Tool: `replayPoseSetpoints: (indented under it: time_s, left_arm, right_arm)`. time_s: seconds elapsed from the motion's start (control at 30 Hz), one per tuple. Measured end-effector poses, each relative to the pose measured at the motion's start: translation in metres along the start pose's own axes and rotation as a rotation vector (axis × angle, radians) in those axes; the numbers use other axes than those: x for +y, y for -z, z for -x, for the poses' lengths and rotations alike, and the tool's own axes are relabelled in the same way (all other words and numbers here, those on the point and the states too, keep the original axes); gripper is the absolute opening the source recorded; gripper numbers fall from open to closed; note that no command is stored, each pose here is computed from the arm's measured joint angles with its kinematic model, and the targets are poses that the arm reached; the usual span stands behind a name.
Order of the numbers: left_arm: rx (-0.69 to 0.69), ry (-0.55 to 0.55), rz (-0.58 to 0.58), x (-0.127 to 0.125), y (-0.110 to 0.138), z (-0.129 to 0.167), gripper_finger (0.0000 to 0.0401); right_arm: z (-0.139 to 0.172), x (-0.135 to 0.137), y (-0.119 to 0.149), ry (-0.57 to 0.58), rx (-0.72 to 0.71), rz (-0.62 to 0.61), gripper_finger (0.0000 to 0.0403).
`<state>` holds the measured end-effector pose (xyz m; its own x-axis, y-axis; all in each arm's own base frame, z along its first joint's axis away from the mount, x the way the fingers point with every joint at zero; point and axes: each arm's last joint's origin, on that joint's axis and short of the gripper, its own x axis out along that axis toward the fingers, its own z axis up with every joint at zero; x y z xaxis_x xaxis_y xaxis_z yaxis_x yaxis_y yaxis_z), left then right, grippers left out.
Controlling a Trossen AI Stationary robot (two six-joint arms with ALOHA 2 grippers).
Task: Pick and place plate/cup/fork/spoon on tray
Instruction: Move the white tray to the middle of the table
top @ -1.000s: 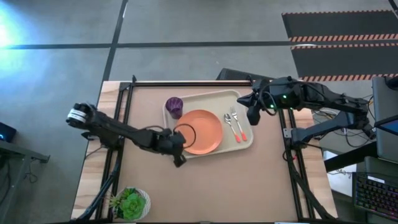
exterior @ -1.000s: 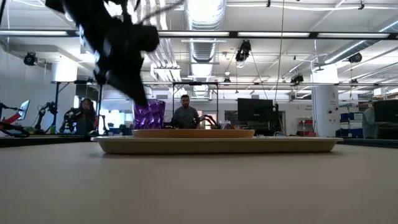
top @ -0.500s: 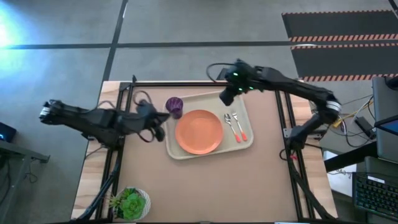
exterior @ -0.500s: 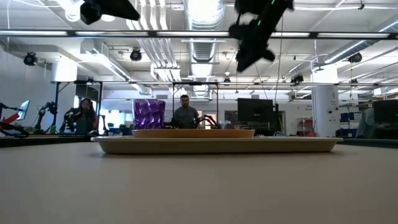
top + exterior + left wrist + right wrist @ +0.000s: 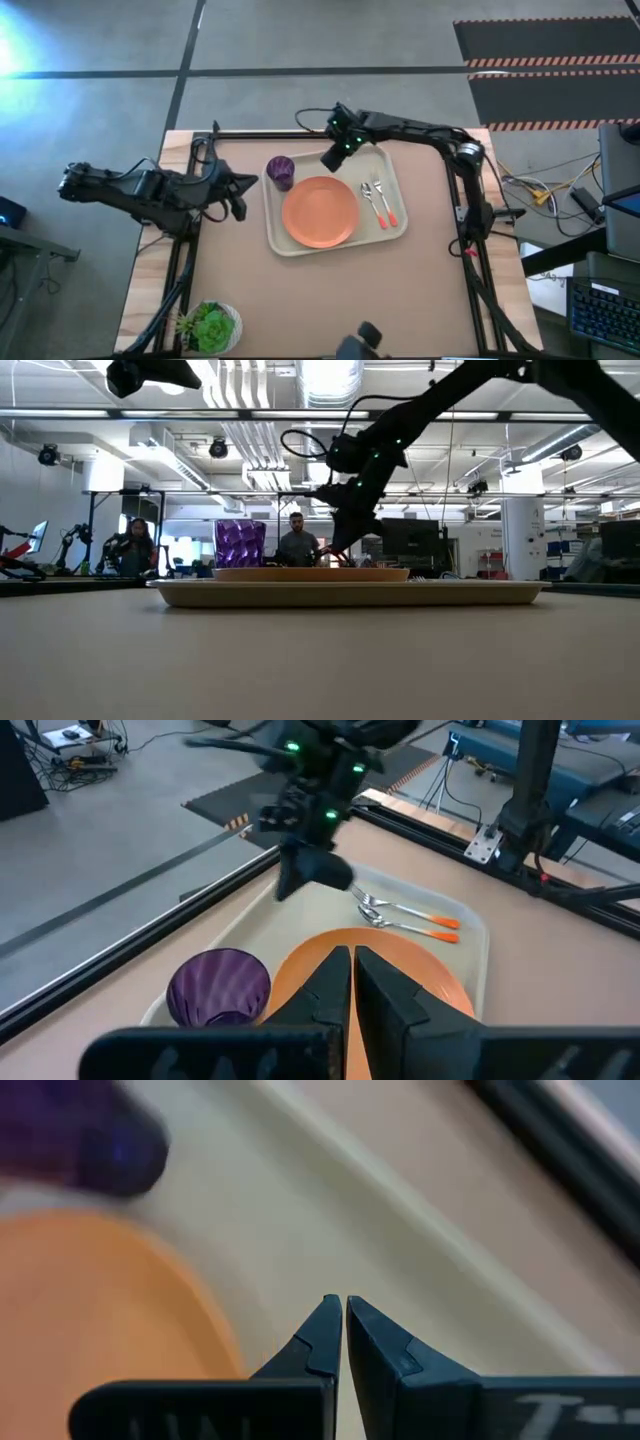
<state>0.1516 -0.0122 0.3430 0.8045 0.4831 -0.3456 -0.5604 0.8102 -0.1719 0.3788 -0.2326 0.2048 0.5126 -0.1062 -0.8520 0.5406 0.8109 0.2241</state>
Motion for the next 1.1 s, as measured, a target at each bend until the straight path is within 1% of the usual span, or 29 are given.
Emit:
replayPoseSetpoints:
  time_s: [0.1, 0.23, 0.33, 0.47, 0.6, 0.67, 0.77, 0.87, 1.1]
  left_arm:
    - [0.009, -0.005, -0.008, -0.002, 0.001, -0.003, 0.0]
    - [0.024, -0.012, -0.021, -0.005, 0.003, -0.007, 0.0]
    - [0.032, -0.016, -0.026, -0.007, 0.004, -0.01, 0.0]
    - [0.031, -0.013, -0.006, -0.008, 0.004, -0.011, 0.0]
    - [0.023, -0.009, 0.006, -0.006, 0.003, -0.009, 0.0]
    - [0.018, -0.006, 0.01, -0.005, 0.002, -0.007, 0.0]
    - [0.014, -0.004, 0.014, -0.005, 0.002, -0.006, 0.0]
    - [0.012, -0.004, 0.015, -0.004, 0.002, -0.005, 0.0]
    - [0.012, -0.004, 0.015, -0.004, 0.002, -0.005, 0.0]
  right_arm:
    - [-0.003, -0.009, -0.02, 0.009, -0.033, 0.007, 0.0011]
    - [0.004, -0.024, -0.049, 0.023, -0.096, -0.014, 0.0011]
    - [0.005, -0.036, -0.059, 0.04, -0.068, -0.037, 0.0011]
    - [-0.006, -0.048, -0.058, 0.062, 0.028, -0.061, 0.0011]
    - [-0.027, -0.056, -0.046, 0.095, 0.137, -0.052, 0.0011]
    - [-0.038, -0.06, -0.04, 0.116, 0.177, -0.037, 0.0011]
    - [-0.049, -0.064, -0.034, 0.117, 0.216, -0.036, 0.0011]
    - [-0.052, -0.066, -0.03, 0.118, 0.245, -0.033, 0.0011]
    - [-0.047, -0.064, -0.021, 0.119, 0.351, -0.044, 0.0011]
